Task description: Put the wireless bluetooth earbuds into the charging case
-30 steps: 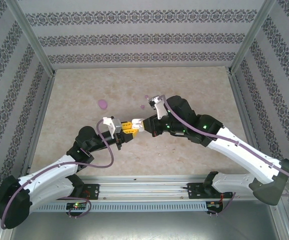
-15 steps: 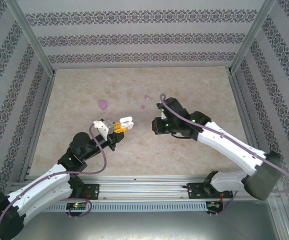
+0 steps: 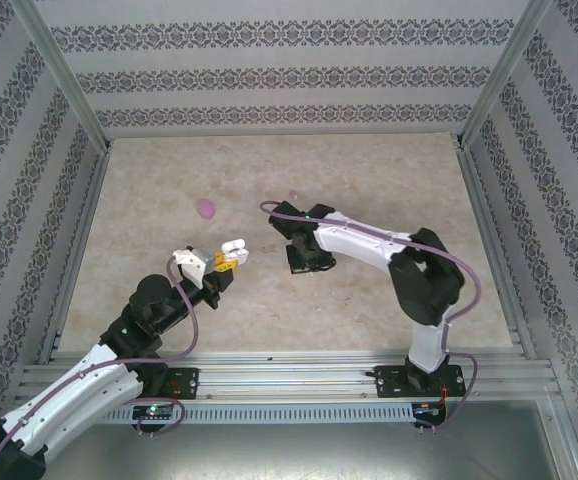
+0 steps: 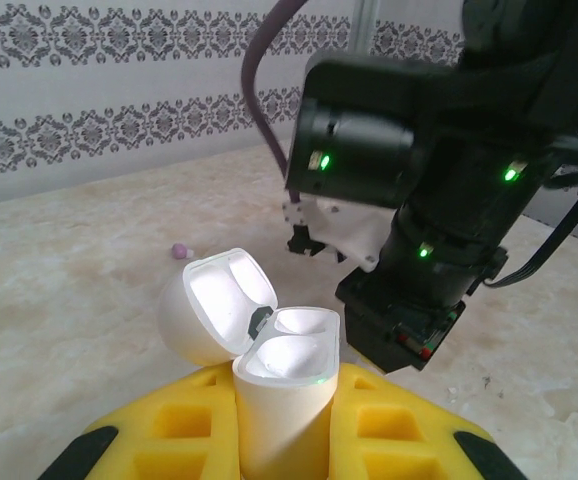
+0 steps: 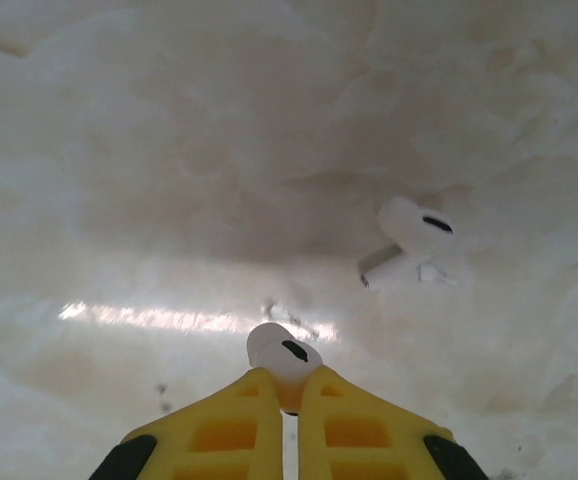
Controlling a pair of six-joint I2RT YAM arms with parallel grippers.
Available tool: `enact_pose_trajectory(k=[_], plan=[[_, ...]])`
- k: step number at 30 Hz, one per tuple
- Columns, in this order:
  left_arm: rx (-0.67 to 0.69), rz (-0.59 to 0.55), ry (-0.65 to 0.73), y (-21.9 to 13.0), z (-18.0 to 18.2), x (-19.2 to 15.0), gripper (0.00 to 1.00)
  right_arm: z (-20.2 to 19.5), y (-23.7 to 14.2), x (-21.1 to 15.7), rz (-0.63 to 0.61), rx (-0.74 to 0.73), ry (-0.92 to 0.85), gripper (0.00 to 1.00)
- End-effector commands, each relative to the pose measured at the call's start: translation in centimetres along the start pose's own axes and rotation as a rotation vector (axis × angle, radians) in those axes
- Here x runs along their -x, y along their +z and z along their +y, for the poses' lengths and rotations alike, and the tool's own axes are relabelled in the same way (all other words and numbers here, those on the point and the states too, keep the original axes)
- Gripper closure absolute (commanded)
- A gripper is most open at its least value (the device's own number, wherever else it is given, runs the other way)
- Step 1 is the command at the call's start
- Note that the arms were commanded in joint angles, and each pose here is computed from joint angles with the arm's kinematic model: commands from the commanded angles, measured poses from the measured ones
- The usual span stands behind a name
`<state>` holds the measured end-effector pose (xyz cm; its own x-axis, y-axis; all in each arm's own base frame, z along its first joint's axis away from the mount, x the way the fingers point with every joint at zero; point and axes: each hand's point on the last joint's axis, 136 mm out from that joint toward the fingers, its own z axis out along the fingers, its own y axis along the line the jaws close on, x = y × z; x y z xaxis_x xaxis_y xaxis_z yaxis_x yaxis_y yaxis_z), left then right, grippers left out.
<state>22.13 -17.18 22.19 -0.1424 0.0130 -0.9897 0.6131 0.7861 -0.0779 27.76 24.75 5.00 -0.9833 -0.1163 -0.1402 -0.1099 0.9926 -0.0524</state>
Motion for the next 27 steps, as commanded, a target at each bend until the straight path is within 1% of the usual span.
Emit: enact_pose_trajectory(k=[1, 7, 9, 13, 14, 21, 27], plan=[[0.035, 0.045, 0.02, -0.5, 0.5, -1.2, 1.0, -0.6, 1.1, -0.6, 0.019, -0.127, -0.022, 0.92], [0.053, 0.046, 0.045, -0.9, 0.9, -1.2, 1.0, 0.9, 3.3, -1.9, 0.069, -0.15, -0.051, 0.9], [0.057, 0.047, 0.05, -0.9, 0.9, -1.2, 1.0, 1.5, 3.5, -2.1, 0.079, -0.134, -0.05, 0.87], [0.056, 0.044, 0.052, -0.9, 0.9, -1.1, 1.0, 2.7, 3.5, -2.6, 0.097, -0.073, -0.035, 0.76], [0.054, 0.045, 0.052, -0.9, 0.9, -1.2, 1.0, 3.0, 3.3, -2.7, 0.098, -0.059, -0.031, 0.73], [0.055, 0.044, 0.045, -0.9, 0.9, -1.2, 1.0, 4.4, 1.8, -3.0, 0.094, 0.031, -0.011, 0.64], [0.046, 0.038, 0.029, -0.8, 0.7, -1.1, 1.0, 5.3, -1.6, -2.1, 0.063, 0.134, -0.006, 0.6]])
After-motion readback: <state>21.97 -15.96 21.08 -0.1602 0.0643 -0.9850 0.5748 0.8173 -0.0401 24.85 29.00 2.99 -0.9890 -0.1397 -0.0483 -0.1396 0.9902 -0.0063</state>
